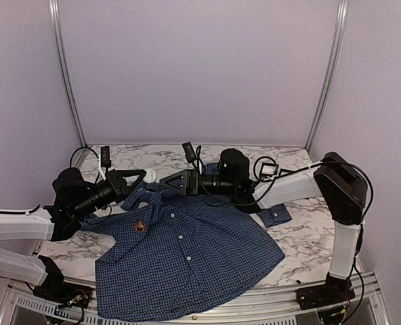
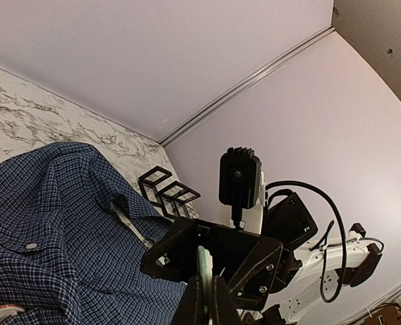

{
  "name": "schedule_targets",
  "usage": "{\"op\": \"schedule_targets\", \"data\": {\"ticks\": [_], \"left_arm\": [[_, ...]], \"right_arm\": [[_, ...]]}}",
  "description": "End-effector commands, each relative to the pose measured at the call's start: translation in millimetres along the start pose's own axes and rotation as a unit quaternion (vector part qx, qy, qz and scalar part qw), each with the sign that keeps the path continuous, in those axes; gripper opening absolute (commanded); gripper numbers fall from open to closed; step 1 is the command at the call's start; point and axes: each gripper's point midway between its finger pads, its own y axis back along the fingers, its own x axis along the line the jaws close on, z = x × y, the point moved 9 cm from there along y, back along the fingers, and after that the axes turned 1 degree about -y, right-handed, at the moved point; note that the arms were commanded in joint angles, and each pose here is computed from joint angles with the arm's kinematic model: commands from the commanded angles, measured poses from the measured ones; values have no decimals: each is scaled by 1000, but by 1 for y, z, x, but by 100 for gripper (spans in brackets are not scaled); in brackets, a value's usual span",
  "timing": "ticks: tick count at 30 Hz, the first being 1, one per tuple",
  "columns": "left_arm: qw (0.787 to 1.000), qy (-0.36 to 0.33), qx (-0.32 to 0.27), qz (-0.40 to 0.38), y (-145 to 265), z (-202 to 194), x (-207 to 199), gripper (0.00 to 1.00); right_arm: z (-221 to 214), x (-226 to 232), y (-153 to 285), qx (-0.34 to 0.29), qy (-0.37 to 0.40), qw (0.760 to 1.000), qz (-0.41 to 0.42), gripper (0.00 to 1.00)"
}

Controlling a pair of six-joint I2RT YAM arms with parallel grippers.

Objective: Remove the brooch from the garment
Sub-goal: Close the brooch securely.

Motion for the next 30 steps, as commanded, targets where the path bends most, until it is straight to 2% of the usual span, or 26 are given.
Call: {"op": "schedule_targets", "data": {"ticks": [1,7,12,19,23,30], "left_arm": [[999,-10,5,-38,-4,-1,-9,0],[999,-26,15,-43,-10,-2,-15,0],[998,-38,22,-41,-13,-3,-18,0],[998,-45,25,-42,-13,-4,-20,0],[998,-45,23,-42,-13,-4,-20,0],[998,-47,25,-44,-14,-5,-21,0]], "right_arm": [[16,31,-4,-12,31,998,59,64],[17,34,-7,-10,24,997,71,63],[17,33,-11,-10,10,996,86,57],[15,30,-12,-9,0,996,92,46],[14,30,-12,-8,-2,996,93,44],[13,28,-13,-6,-9,995,98,29]]}}
